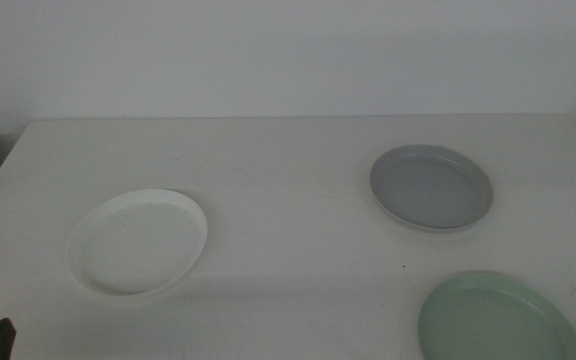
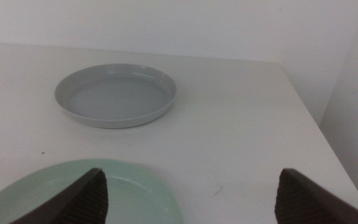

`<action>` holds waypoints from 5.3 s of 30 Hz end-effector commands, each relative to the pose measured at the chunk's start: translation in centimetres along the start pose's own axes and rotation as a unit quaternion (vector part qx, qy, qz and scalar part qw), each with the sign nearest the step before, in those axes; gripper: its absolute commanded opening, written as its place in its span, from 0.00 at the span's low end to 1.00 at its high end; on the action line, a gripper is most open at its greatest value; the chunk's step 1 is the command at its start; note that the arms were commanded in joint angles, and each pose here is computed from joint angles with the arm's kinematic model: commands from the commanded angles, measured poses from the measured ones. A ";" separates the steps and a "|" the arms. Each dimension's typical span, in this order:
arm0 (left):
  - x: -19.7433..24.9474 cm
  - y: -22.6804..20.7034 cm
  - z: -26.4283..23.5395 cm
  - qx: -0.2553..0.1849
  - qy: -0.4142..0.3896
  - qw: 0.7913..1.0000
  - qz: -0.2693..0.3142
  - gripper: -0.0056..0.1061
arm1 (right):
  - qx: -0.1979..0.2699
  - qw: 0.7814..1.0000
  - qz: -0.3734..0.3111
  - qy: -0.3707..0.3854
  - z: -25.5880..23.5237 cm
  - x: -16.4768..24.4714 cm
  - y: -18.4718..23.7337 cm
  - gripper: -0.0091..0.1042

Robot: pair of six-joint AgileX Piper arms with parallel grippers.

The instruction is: Stack the three bowls on top of each other.

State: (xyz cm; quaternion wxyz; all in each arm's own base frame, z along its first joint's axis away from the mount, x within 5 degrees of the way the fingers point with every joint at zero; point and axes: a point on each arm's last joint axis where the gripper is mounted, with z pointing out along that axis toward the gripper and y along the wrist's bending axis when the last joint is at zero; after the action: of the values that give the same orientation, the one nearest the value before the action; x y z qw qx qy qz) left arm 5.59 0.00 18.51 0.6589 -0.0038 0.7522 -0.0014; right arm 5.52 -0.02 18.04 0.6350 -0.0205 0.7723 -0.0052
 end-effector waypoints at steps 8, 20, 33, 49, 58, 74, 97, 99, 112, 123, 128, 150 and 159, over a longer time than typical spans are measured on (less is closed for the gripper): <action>-1.0 0.0 -0.2 -0.001 -0.052 0.999 -0.006 0.84 | 0.007 1.000 0.001 0.021 -0.9 -5.6 -0.3 0.91; -1.0 0.0 -0.2 -0.001 -0.052 0.999 -0.006 0.84 | 0.008 0.990 0.020 0.141 1.5 -15.3 -0.5 0.91; -1.0 0.0 -0.2 -0.001 -0.052 0.999 -0.006 0.84 | -0.024 0.942 0.062 0.328 7.7 -17.0 0.5 0.91; -1.0 0.0 -0.2 -0.001 -0.052 0.999 -0.006 0.84 | -0.013 0.858 0.051 0.510 14.7 -11.2 0.8 0.91; -1.0 0.0 -0.2 -0.001 -0.052 0.999 -0.006 0.84 | -0.005 0.828 0.037 0.560 17.6 -8.1 0.8 0.91; -1.0 0.0 -0.2 -0.001 -0.052 0.999 -0.006 0.84 | -0.001 0.785 0.025 0.619 21.5 -2.4 0.9 0.79; -1.0 0.0 -0.2 -0.001 -0.052 0.999 -0.006 0.84 | -0.030 0.865 0.095 0.493 19.8 -12.3 4.9 0.07; -1.0 0.0 -0.2 -0.001 -0.052 0.999 -0.006 0.84 | -0.062 0.870 0.096 0.480 20.3 -13.5 6.9 0.07; -1.0 0.0 -0.2 -0.001 -0.052 0.999 -0.006 0.84 | -0.144 0.858 0.072 0.487 25.2 -13.8 15.9 0.07; -1.0 0.0 -0.2 -0.001 -0.052 0.999 -0.006 0.84 | -0.134 0.853 0.073 0.499 29.4 -9.4 17.7 0.07; -1.0 0.0 -0.2 -0.001 -0.052 0.999 -0.006 0.84 | -0.129 0.854 0.065 0.500 30.0 -8.4 17.8 0.07; -1.0 0.0 -0.2 -0.001 -0.052 0.999 -0.006 0.84 | -0.114 0.915 0.061 0.382 30.0 -19.3 12.0 0.63; -1.0 0.0 -0.2 -0.001 -0.052 0.999 -0.006 0.84 | -0.011 0.925 0.097 0.367 33.9 -19.4 2.6 0.63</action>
State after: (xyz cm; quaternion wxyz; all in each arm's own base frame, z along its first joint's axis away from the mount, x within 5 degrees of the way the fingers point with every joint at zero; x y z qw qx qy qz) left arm 5.59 0.00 18.51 0.6589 -0.0041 0.7522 -0.0017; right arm 42.26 5.55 27.76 0.2512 0.0483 0.9646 0.0639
